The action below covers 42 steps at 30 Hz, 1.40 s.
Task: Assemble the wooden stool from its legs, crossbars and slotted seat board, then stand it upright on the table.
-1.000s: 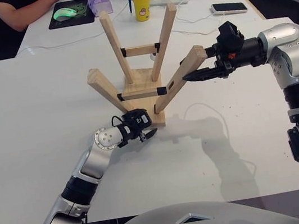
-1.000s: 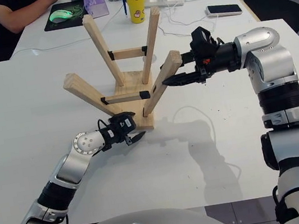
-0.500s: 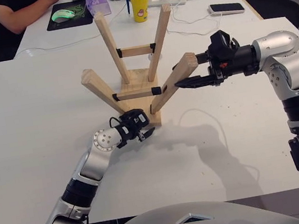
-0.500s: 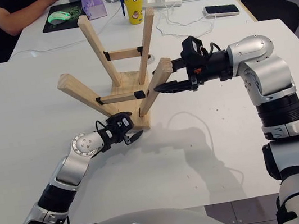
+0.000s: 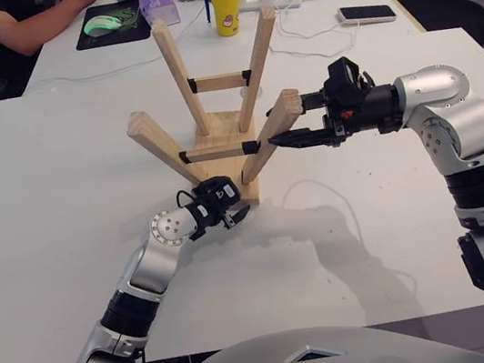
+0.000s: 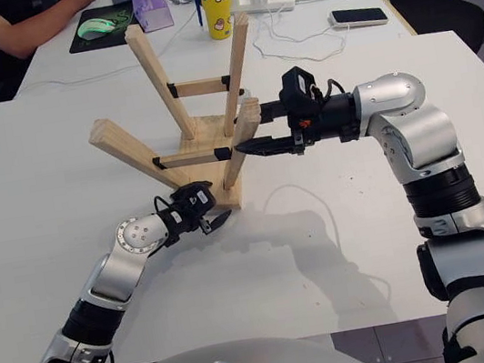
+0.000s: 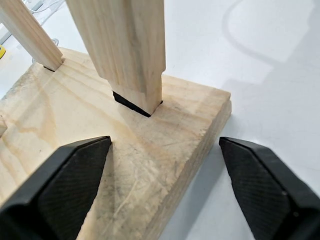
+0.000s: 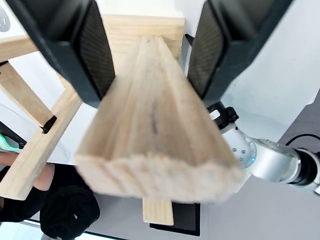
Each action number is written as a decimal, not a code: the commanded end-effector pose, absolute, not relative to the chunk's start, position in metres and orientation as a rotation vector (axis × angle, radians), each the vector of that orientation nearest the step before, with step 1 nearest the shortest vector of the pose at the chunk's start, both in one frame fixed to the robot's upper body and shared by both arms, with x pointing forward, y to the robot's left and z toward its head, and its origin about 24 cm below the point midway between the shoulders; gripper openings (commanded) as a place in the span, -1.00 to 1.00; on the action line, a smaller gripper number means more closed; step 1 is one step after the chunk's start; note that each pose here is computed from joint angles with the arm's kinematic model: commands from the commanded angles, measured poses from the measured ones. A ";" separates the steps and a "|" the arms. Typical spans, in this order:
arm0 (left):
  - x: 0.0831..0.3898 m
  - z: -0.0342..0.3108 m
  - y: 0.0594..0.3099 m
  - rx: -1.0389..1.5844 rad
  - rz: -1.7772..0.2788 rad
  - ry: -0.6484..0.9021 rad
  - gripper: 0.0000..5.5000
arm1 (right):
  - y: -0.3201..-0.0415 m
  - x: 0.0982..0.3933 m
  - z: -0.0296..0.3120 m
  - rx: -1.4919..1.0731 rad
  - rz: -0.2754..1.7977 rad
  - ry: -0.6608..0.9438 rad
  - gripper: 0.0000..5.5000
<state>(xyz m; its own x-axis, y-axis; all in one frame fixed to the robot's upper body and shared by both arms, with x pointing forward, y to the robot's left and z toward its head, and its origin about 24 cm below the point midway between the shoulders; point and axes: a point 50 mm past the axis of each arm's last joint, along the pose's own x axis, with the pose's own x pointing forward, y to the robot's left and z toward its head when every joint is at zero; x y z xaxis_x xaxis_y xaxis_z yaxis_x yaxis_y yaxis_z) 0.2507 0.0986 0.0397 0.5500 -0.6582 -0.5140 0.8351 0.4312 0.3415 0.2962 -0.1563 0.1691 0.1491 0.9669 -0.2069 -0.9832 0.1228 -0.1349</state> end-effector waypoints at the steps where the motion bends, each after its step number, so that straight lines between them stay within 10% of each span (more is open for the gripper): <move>1: 0.243 0.026 0.097 0.605 -0.997 0.399 0.46 | -0.154 0.295 0.127 -0.227 1.413 0.305 -0.25; 22: 0.243 0.024 0.109 0.568 -0.933 0.435 0.46 | -0.141 0.308 0.118 -0.167 1.377 0.309 -0.25; 36: 0.215 0.159 0.128 0.386 -0.665 -0.606 -0.04 | -0.150 0.302 0.109 -0.201 1.338 0.371 -0.25; 42: 0.252 0.182 0.111 0.599 -0.457 -0.571 -0.42 | -0.148 0.301 0.107 -0.209 1.351 0.390 -0.25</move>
